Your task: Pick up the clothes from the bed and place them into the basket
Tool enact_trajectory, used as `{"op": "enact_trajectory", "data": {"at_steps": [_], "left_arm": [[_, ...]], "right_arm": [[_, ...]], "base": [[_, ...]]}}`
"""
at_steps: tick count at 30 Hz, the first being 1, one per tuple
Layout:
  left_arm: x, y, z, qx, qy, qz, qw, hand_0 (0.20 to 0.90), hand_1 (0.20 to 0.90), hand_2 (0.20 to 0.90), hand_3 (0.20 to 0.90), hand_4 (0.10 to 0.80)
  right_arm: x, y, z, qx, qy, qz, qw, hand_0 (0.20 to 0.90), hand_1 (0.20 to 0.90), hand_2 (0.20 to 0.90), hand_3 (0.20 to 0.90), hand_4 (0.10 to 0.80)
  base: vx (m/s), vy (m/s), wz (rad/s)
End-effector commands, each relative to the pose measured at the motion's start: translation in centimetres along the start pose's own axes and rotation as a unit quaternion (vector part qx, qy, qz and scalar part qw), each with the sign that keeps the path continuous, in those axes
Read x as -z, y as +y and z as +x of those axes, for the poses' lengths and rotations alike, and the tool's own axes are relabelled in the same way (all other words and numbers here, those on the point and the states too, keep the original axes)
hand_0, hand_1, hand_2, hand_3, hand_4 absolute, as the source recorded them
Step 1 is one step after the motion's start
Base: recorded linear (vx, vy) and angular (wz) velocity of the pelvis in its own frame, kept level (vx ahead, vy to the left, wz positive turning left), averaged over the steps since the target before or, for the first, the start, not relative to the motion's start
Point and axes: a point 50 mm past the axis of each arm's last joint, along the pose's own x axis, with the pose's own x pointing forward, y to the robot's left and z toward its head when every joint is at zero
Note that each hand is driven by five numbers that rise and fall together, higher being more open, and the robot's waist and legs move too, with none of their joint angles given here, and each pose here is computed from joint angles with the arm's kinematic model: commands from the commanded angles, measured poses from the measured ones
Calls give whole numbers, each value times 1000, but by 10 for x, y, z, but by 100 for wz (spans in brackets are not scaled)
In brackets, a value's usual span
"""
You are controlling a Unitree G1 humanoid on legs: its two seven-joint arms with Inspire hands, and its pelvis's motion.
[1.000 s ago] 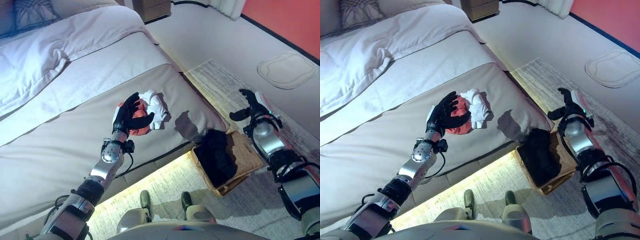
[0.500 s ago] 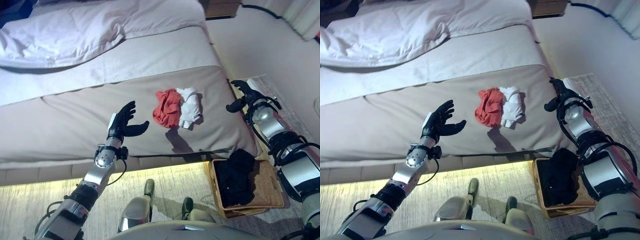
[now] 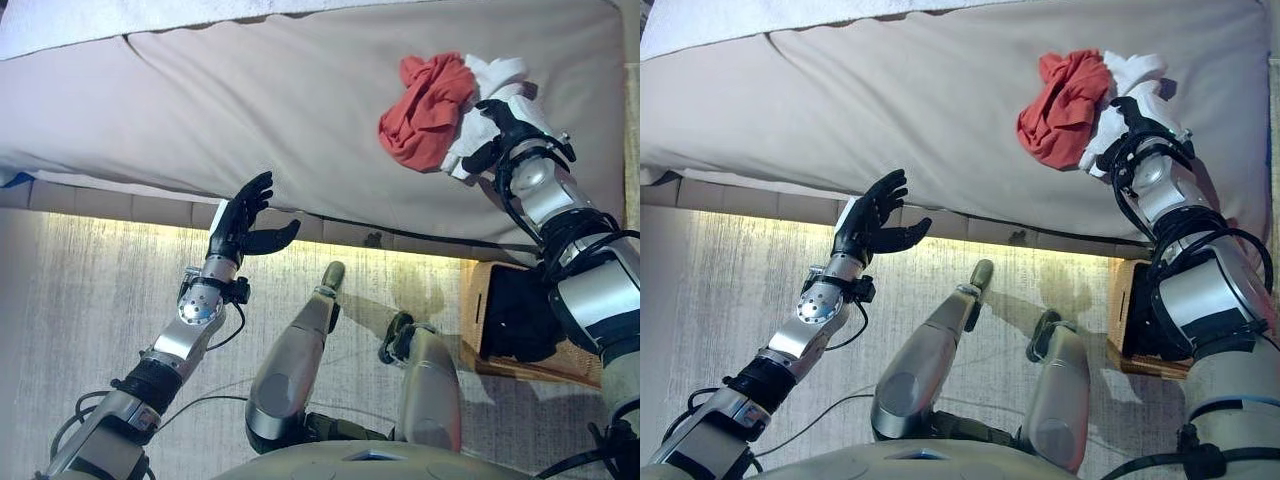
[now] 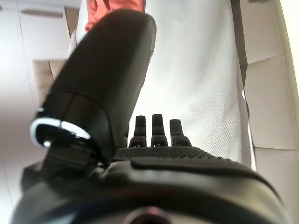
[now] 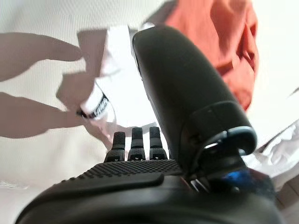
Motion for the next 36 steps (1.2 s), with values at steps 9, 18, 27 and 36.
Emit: {"op": "enact_trajectory", "data": {"at_steps": [9,18,27,36], "left_arm": [[-55,-2,-12,-3,-163,-67,984,900,900,900,900,800],[-57,6,-23,-8,-166,-73,983,900,900,900,900,800],[-59,11,-30,-1,-169,-72,983,900,900,900,900,800],[-56,14,-33,8,-166,-67,984,900,900,900,900,800]], "right_arm": [[-15,-119,1,183,36,-144,972,900,900,900,900,800],[-17,-159,-7,232,93,-210,945,900,900,900,900,800],[-19,-178,-13,272,97,-183,940,300,300,300,200,100],[-11,-173,-12,262,96,-142,950,300,300,300,200,100]], "base": [[-43,5,3],[-35,0,2],[-9,-35,5],[17,-11,1]]}}
